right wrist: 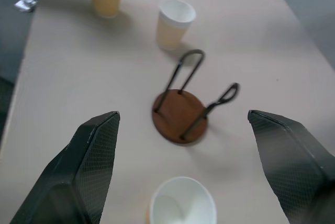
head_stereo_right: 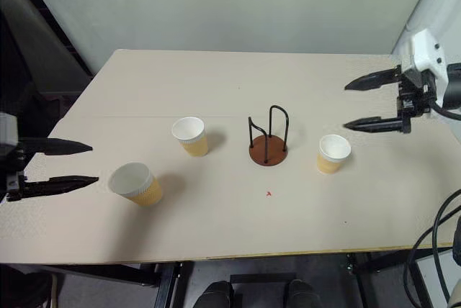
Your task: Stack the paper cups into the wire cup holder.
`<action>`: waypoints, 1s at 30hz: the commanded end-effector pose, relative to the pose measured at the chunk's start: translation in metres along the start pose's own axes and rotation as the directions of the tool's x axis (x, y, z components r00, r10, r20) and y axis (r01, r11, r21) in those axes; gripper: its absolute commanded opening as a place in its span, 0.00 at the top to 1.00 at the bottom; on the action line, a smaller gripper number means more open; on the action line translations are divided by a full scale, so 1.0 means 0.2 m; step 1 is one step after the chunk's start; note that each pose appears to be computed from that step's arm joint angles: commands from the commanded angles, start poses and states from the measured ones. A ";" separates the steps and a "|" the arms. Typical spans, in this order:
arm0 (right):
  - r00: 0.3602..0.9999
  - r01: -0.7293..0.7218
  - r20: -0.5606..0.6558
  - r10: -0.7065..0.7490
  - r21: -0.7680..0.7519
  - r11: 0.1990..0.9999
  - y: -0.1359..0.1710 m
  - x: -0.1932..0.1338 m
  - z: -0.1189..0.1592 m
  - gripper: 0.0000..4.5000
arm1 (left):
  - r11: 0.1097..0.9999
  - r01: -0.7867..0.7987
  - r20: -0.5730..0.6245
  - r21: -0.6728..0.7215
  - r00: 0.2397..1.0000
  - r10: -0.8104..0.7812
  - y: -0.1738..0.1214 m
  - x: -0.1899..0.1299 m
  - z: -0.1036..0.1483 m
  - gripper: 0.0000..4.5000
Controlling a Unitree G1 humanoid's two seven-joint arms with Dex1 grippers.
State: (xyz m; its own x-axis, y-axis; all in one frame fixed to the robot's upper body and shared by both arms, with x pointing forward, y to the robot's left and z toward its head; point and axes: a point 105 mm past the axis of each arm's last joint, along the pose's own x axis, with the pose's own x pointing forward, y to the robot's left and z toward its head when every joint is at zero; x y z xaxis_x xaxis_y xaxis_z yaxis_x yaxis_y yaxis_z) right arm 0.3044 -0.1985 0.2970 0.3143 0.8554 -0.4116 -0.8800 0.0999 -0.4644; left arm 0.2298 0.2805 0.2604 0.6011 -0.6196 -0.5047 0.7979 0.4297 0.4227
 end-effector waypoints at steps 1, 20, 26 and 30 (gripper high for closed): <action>0.999 0.053 0.009 -0.052 -0.035 0.998 -0.01 -0.06 0.06 0.10 | 0.999 -0.022 0.005 0.037 1.000 0.022 0.03 -0.01 0.04 0.31; 0.977 0.176 0.082 -0.196 0.211 0.962 -0.01 0.69 -0.02 0.10 | 0.974 -0.225 0.172 -0.015 0.959 0.224 0.08 0.67 0.16 0.31; 0.958 0.274 -0.002 -0.285 0.293 0.916 -0.07 0.85 -0.11 0.10 | 0.980 -0.200 0.182 -0.019 0.963 0.200 0.04 0.71 0.20 0.31; 0.963 0.261 -0.021 -0.268 0.319 0.911 -0.03 0.93 -0.15 0.24 | 0.978 -0.210 0.158 -0.018 0.965 0.210 0.06 0.66 0.18 0.30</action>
State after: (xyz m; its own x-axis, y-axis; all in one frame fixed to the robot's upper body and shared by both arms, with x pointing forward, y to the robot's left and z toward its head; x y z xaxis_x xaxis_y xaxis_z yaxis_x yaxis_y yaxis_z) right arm 0.3783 -0.0586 0.1930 0.5334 0.7891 -0.3047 -0.8444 0.4753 -0.2472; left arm 0.3212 0.1780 0.2095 0.7257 -0.6122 -0.3141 0.6794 0.5653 0.4678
